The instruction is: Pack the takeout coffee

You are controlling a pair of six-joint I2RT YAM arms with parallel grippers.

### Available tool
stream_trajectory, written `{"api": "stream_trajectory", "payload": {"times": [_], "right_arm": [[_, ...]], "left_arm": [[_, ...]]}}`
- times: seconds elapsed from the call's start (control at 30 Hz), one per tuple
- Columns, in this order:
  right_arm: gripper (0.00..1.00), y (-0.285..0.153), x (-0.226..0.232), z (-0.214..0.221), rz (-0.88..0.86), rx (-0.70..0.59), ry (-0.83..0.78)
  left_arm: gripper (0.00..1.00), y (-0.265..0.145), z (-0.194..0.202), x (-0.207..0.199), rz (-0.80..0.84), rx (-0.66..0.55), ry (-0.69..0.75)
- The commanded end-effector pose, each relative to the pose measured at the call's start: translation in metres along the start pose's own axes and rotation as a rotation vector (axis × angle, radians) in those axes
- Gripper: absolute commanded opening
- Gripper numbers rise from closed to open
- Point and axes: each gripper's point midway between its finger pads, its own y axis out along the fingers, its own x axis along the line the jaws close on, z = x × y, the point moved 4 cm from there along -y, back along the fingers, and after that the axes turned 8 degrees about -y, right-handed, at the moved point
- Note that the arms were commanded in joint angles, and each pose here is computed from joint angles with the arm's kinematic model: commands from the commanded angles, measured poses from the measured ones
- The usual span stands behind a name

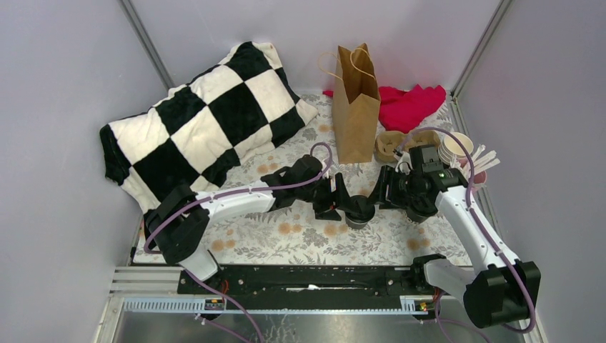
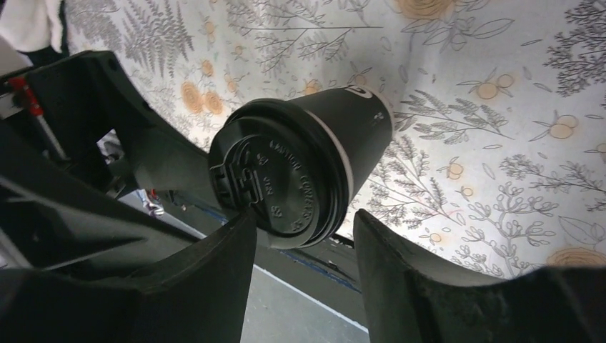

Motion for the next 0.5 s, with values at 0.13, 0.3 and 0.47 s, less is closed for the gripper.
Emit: {"api": "stream_trajectory", "payload": {"times": [0.13,0.3,0.47], "right_arm": [[0.55,0.000,0.008,0.015,-0.091,0.041,0.018],[0.54,0.001,0.010,0.022,-0.116,0.079,0.045],[0.59,0.003,0.008,0.026,-0.108,0.089,0.070]], "left_arm": [[0.75,0.007,-0.010,-0.018,0.035,-0.025,0.052],[0.75,0.012,-0.011,-0.012,0.021,-0.021,0.054],[0.73,0.016,-0.009,0.005,-0.022,-0.019,0.048]]}}
